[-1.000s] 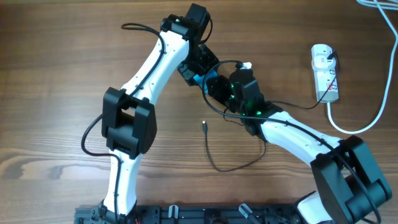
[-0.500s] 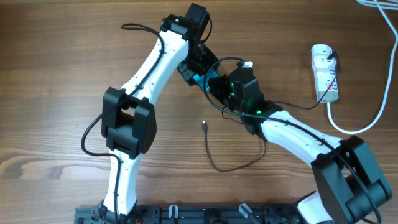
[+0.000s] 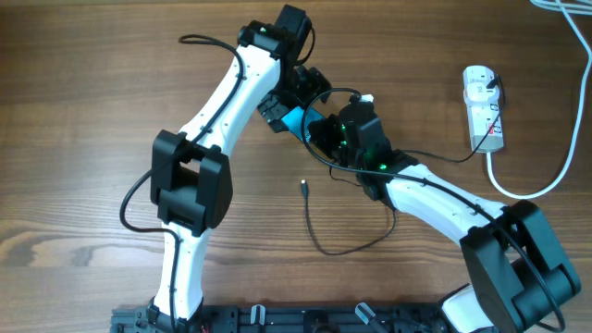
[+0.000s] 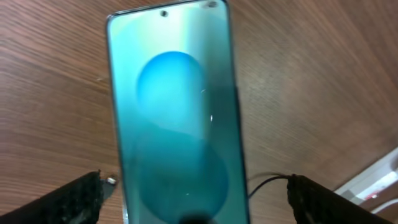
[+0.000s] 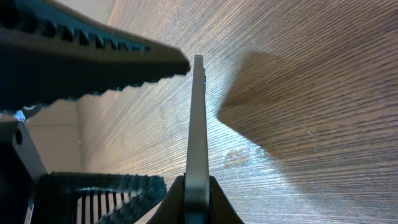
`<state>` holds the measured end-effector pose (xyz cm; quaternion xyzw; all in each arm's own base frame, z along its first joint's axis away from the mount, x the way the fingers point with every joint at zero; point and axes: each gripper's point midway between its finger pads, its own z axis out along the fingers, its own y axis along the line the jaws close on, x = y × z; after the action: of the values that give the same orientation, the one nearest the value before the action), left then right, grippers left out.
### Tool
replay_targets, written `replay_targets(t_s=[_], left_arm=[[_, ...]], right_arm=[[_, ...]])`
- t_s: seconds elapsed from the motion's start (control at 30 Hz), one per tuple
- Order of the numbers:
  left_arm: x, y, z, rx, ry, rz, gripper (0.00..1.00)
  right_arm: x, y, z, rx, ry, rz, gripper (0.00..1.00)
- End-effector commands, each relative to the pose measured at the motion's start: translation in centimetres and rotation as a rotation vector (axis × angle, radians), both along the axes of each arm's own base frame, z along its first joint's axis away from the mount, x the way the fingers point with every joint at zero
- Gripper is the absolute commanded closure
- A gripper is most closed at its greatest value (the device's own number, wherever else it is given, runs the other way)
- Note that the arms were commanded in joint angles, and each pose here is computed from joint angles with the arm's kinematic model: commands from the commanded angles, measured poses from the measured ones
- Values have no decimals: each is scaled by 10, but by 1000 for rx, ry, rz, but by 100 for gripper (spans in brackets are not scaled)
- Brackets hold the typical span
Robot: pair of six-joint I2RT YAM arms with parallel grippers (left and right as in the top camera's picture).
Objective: Plug charger to phone and switch on socket
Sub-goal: 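Release the phone from the left gripper, keep it in right gripper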
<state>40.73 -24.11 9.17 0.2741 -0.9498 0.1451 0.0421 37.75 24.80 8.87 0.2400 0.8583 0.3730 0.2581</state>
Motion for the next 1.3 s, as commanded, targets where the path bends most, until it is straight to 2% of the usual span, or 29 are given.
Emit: replay_targets(t_s=[0.0, 0.17, 0.4, 0.63, 0.83, 0.93, 1.1, 1.27], left_arm=[[8, 23, 27, -4, -58, -14, 0], [6, 54, 53, 40, -105, -37, 0], [-10, 81, 84, 185, -164, -45, 0], [-20, 75, 104, 174, -213, -82, 0], [-37, 78, 103, 175, -221, -94, 1], [-47, 82, 102, 158, -264, -88, 0], [-65, 80, 105, 58, -395, -78, 0], [-90, 76, 100, -128, -481, -54, 0]], right_arm=[[6, -5, 7, 2, -17, 0, 95], [9, -17, 22, 15, -36, 10, 95], [5, -28, 81, 35, -176, 47, 96], [-15, -36, 119, 44, -233, 72, 96], [-31, -37, 121, 50, -196, 100, 96], [-36, -36, 116, 48, -164, 116, 96], [-42, -30, 115, 71, -148, 157, 96], [-46, -26, 116, 87, -141, 189, 96]])
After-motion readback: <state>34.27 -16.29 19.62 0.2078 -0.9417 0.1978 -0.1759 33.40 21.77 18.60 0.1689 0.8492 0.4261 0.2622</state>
